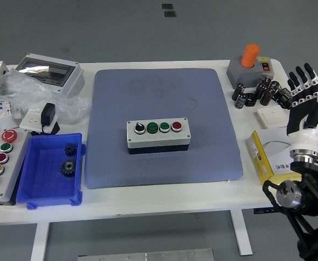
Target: Pick up the button,place it on the desk,press the button,press the button
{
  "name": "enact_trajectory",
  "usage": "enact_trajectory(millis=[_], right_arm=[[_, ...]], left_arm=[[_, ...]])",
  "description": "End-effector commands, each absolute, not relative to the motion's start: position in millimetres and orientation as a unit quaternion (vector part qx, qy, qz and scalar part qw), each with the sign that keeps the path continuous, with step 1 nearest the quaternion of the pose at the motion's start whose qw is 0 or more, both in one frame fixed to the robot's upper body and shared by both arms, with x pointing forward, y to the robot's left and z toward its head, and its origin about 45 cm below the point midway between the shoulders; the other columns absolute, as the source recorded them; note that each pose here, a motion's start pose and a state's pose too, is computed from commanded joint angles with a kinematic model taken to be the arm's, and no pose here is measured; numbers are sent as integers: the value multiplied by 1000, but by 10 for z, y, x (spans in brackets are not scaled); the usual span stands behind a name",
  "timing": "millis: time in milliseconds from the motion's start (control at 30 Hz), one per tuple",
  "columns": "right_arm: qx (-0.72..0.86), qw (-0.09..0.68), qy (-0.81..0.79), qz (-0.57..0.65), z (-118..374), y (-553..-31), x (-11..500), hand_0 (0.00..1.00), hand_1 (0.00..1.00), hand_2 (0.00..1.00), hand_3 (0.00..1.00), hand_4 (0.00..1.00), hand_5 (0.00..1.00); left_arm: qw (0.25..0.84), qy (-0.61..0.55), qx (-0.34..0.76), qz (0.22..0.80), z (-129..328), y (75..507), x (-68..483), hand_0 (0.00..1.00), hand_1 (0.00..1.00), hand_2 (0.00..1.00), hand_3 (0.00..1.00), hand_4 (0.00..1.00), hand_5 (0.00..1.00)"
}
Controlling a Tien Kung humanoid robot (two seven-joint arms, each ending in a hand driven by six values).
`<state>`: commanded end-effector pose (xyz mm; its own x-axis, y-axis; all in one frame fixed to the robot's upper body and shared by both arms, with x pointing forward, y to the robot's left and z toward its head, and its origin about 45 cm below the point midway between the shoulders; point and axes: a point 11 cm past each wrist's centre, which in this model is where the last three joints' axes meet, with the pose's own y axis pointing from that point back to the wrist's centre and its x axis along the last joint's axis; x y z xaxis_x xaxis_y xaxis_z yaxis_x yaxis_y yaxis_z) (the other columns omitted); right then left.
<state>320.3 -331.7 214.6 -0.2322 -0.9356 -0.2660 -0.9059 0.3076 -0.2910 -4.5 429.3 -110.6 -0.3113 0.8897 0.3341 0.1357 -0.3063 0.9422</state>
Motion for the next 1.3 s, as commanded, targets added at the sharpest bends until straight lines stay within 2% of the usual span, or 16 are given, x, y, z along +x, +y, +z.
enact_trajectory(millis=[100,133,300,333,500,533,700,733,1300], right_arm=[[-589,183,784,-68,2204,-3286,3183,832,750,760,764,953,998],[-588,179,785,-77,2224,-3294,3182,753,678,703,712,828,836],[-575,170,793,-106,2325,-3411,3196,753,678,703,712,828,836],[-572,170,795,-108,2340,-3436,3200,728,650,671,684,765,741],[-554,174,805,-119,2424,-3557,3217,728,650,671,684,765,741],[-552,174,807,-121,2440,-3573,3219,706,630,654,671,741,697],[-531,180,816,-138,2552,-3718,3223,706,630,654,671,741,697],[-529,180,818,-140,2564,-3737,3223,689,617,636,664,722,670],[-535,185,816,-120,2504,-3758,3225,682,616,646,661,707,651]], left_arm=[[305,503,505,632,-1107,4293,-15,597,530,500,563,442,78],[308,500,505,633,-1105,4302,-2,596,531,500,566,462,106],[319,485,504,640,-1089,4341,109,596,531,500,566,462,106],[320,483,504,641,-1086,4346,127,594,531,498,568,471,113],[318,479,508,641,-1070,4374,173,594,531,498,568,471,113],[317,479,509,641,-1068,4379,174,592,532,500,571,479,118],[311,478,509,644,-1055,4414,164,592,532,500,571,479,118],[311,478,509,645,-1054,4417,162,593,533,503,574,492,126],[309,476,504,652,-1038,4453,201,591,533,505,576,500,133]])
